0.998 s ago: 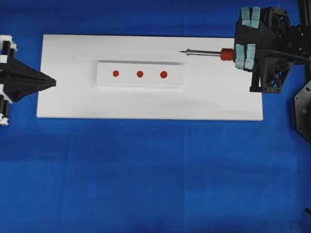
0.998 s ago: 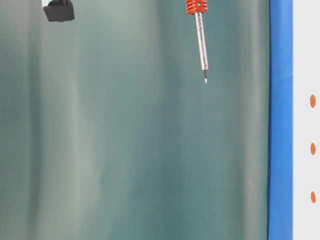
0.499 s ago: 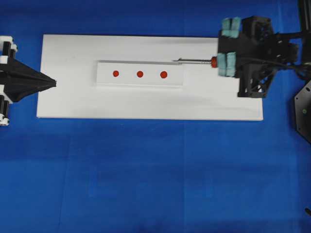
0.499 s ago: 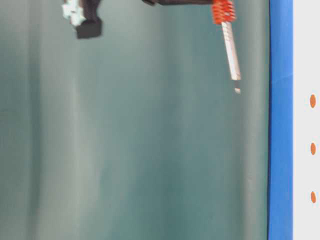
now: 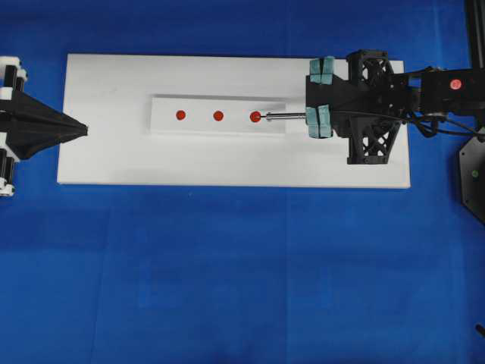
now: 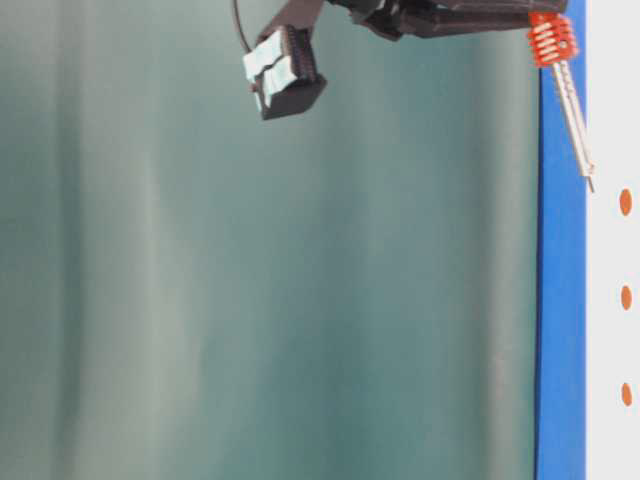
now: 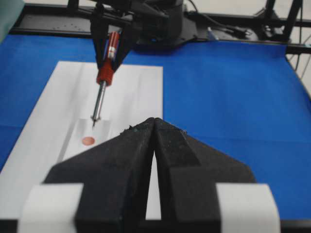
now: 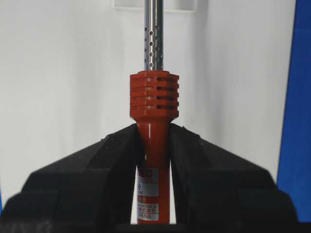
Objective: Touch the tip of the soldering iron to the mark.
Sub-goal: 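Lower the iron tip onto the rightmost red dot and hold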
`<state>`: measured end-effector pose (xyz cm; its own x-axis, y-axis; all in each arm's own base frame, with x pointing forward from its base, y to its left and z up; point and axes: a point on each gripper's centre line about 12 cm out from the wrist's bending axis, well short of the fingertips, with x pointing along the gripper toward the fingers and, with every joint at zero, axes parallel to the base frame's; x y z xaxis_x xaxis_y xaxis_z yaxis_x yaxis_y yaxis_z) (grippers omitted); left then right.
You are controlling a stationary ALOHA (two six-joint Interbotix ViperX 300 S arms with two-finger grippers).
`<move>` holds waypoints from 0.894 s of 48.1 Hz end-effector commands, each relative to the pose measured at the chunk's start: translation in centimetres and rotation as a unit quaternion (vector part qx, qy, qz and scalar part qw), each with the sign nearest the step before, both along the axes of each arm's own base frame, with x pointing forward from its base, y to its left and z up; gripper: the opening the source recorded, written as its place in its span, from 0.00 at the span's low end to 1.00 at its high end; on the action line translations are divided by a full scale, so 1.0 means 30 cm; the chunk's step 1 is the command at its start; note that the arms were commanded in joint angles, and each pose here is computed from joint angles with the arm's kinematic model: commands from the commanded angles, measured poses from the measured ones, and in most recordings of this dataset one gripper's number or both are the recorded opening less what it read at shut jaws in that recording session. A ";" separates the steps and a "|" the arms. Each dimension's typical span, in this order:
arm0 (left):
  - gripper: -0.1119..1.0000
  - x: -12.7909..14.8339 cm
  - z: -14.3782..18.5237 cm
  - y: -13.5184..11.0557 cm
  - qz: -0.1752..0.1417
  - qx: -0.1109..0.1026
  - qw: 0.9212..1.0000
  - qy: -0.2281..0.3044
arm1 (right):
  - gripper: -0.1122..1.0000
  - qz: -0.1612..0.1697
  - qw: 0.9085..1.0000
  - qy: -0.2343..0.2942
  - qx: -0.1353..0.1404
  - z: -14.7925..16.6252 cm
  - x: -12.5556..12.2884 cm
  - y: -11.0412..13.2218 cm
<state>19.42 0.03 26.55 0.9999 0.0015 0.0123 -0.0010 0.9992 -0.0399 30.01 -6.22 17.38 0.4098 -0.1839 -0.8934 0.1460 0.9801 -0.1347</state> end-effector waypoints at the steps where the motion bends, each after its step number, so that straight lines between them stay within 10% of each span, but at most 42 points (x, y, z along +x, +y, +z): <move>1: 0.10 0.005 0.012 0.001 0.001 0.001 1.000 -0.006 | 0.16 0.001 1.000 -0.016 -0.001 0.013 0.014 -0.002; 43: 0.10 0.006 0.012 0.001 0.001 0.001 1.000 -0.006 | 0.16 -0.006 1.000 -0.001 0.003 -0.048 0.027 -0.025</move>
<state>19.42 0.03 26.55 0.9999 0.0015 0.0123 -0.0010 0.9992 -0.0399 30.48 -6.87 15.29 0.3843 -0.1799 -0.9055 0.1538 0.9796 -0.1294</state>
